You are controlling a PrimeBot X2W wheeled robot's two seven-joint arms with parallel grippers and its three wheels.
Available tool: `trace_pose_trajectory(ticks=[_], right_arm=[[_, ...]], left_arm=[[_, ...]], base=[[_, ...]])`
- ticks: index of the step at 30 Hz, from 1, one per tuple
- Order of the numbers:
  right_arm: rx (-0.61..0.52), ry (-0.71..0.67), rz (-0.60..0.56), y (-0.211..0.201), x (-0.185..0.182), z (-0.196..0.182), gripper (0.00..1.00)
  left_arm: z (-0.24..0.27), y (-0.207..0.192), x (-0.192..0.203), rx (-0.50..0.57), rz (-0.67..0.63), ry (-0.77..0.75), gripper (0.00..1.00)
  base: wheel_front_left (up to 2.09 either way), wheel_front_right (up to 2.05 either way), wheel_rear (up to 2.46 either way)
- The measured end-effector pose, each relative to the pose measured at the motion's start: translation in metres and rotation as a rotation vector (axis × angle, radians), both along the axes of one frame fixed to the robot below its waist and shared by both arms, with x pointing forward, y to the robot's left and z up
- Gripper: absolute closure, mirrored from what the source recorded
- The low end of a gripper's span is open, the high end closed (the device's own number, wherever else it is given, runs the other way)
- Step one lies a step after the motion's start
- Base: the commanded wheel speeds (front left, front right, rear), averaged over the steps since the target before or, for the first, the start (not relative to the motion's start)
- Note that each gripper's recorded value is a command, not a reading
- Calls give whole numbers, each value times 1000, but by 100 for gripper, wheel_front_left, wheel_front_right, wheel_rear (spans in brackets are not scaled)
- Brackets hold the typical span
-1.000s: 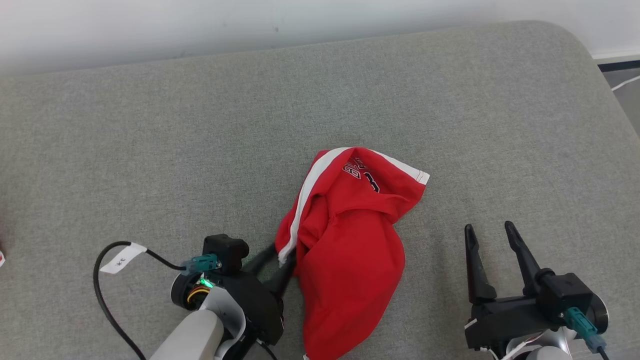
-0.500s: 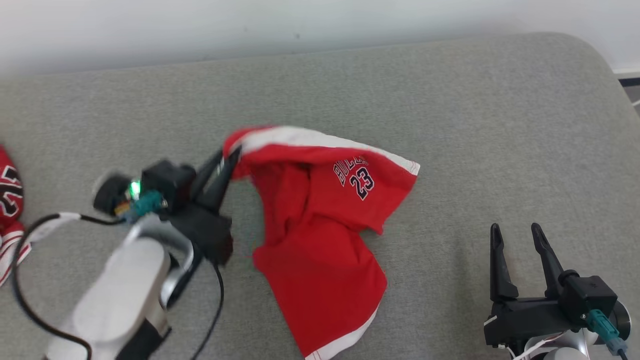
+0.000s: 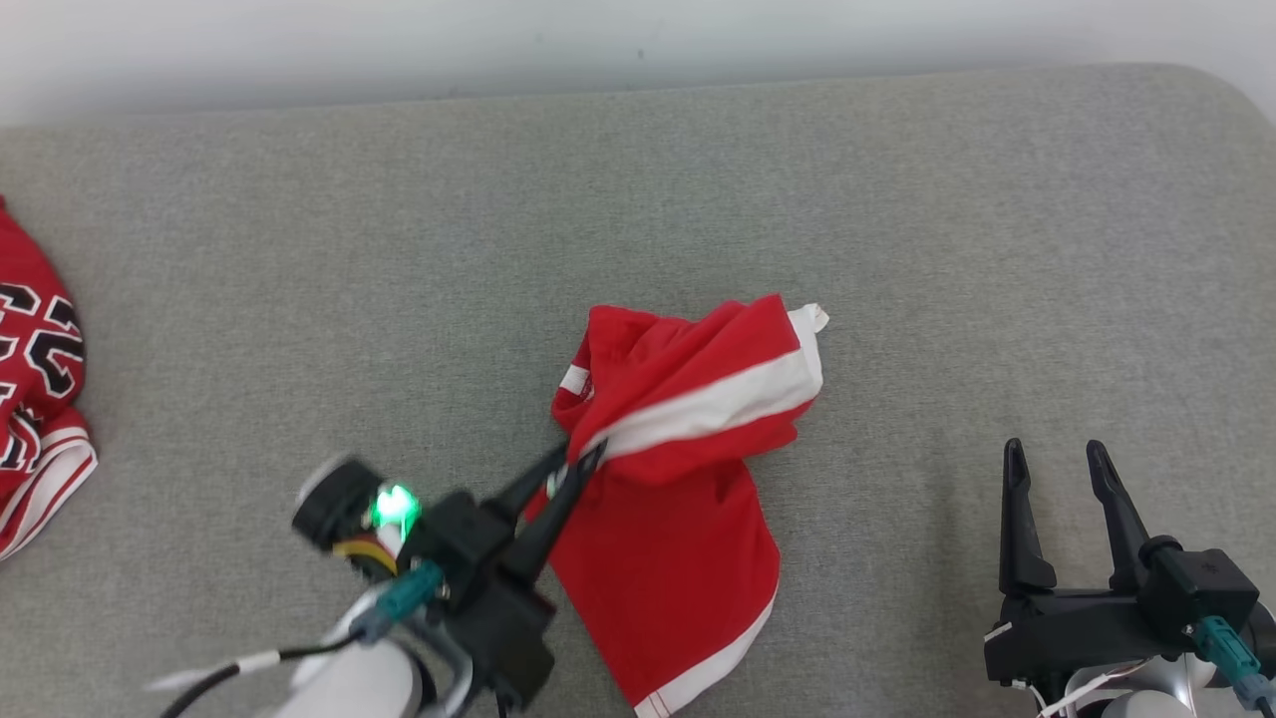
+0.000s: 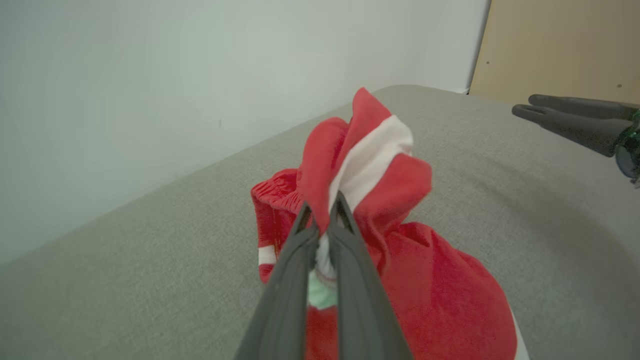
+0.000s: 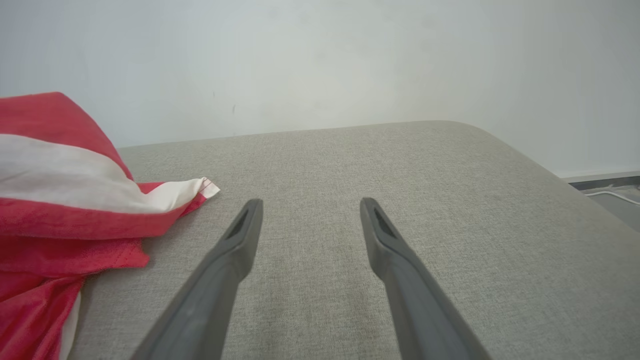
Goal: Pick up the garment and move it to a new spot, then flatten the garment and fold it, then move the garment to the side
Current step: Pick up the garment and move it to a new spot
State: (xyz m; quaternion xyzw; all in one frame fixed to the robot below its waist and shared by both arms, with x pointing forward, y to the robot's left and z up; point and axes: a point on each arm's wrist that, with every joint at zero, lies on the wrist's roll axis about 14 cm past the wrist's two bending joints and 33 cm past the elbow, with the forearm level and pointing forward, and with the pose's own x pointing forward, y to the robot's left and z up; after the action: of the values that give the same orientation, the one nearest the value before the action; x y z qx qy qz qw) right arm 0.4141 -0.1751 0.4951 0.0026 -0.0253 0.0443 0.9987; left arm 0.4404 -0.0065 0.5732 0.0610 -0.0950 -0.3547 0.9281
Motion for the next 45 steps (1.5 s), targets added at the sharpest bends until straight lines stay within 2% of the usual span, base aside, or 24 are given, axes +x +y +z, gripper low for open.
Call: trace_pose_trajectory(ticks=[6, 16, 17, 18, 19, 20, 27, 32, 40, 45], right_arm=[[6, 11, 24, 9, 5, -4, 0], [5, 14, 54, 19, 7, -1, 0], [6, 13, 55, 20, 6, 0, 0], [9, 13, 56, 20, 5, 0, 0], [10, 14, 56, 20, 4, 0, 0], [12, 17, 56, 20, 2, 0, 0], [14, -2, 39, 14, -6, 11, 0], [13, -32, 32, 12, -8, 21, 0], [1, -70, 48, 16, -4, 35, 0], [-6, -84, 65, 22, -5, 42, 0]], left_arm=[[-45, 21, -11, -11, 83, 150, 100], [-79, 56, -11, 31, 178, 239, 100], [-81, 58, -11, 28, 181, 249, 86], [-83, 59, -12, 18, 186, 263, 45], [-84, 60, -12, 8, 193, 268, 45], [-84, 61, -13, 7, 197, 266, 0], [-72, 76, -13, -59, 264, 231, 0], [-54, 99, -9, -168, 360, 208, 0], [-14, 141, -2, -302, 518, 93, 0], [-2, 158, -5, -312, 577, 40, 0]], base=[[0, 0, 0], [0, 0, 0], [0, 0, 0], [0, 0, 0], [0, 0, 0], [0, 0, 0], [0, 0, 0], [0, 0, 0], [0, 0, 0], [0, 0, 0]])
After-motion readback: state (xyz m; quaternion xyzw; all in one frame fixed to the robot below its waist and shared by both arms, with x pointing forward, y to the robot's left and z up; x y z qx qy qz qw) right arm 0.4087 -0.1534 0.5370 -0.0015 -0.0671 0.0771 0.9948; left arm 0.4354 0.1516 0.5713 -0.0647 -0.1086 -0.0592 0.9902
